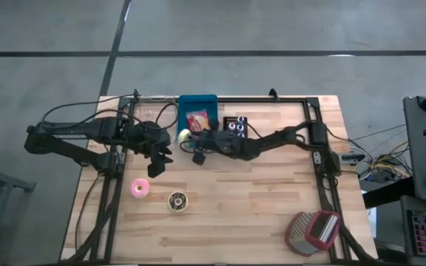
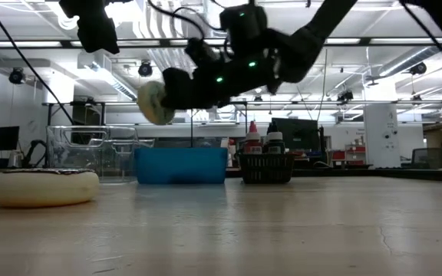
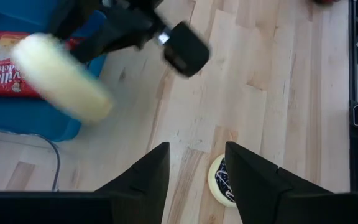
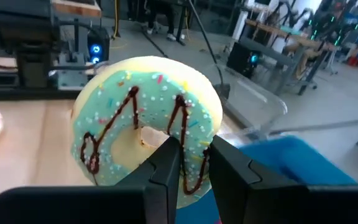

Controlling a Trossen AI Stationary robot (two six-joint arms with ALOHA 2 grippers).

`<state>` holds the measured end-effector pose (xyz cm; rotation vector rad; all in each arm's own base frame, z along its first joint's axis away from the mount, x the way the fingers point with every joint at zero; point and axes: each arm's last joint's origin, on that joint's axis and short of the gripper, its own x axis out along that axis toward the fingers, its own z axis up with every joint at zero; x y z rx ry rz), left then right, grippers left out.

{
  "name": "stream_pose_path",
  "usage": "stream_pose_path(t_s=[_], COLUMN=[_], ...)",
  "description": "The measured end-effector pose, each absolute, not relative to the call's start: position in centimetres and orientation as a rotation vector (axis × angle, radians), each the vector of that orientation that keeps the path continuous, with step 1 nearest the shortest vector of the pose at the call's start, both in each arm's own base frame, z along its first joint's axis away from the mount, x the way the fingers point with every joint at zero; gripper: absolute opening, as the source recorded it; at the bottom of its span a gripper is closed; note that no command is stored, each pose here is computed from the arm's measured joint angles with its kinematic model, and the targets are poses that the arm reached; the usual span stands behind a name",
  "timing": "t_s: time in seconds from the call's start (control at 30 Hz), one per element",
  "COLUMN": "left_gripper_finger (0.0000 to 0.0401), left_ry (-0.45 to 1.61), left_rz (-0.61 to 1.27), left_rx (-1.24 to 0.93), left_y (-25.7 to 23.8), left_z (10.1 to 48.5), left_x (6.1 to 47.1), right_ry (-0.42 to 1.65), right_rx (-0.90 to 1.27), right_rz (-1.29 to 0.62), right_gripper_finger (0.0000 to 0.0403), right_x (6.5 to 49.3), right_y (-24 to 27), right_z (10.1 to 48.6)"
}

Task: Pick & Place Food Item
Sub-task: Put the green donut into the transparent bin

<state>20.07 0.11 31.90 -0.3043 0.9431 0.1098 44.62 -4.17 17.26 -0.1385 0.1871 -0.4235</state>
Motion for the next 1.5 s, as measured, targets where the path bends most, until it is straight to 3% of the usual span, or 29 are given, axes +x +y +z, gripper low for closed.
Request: stream_pose_path(t_s=[0.5,0.87,1.5], left_gripper_finger=[0.0161,0.0161,0.0161], left_ry=[0.942,0.943,0.943], left_rz=[0.109,0.11,0.11], left_rx=[-0.304,-0.304,-0.304], left_y=[0.1,0.1,0.1], left_z=[31.9,31.9,31.9], left_x=[20.0,20.1,20.1], right_ry=[0.127,0.105,0.074], right_rx=[-0.279,-0.26,-0.26], right_rz=[-0.449,-0.288,-0.23], right_gripper_finger=[0.007,0.007,0.007], right_x=[49.6,49.4,49.4], right_y=[-7.6,-10.6,-11.1], right_z=[17.6,17.9,18.4])
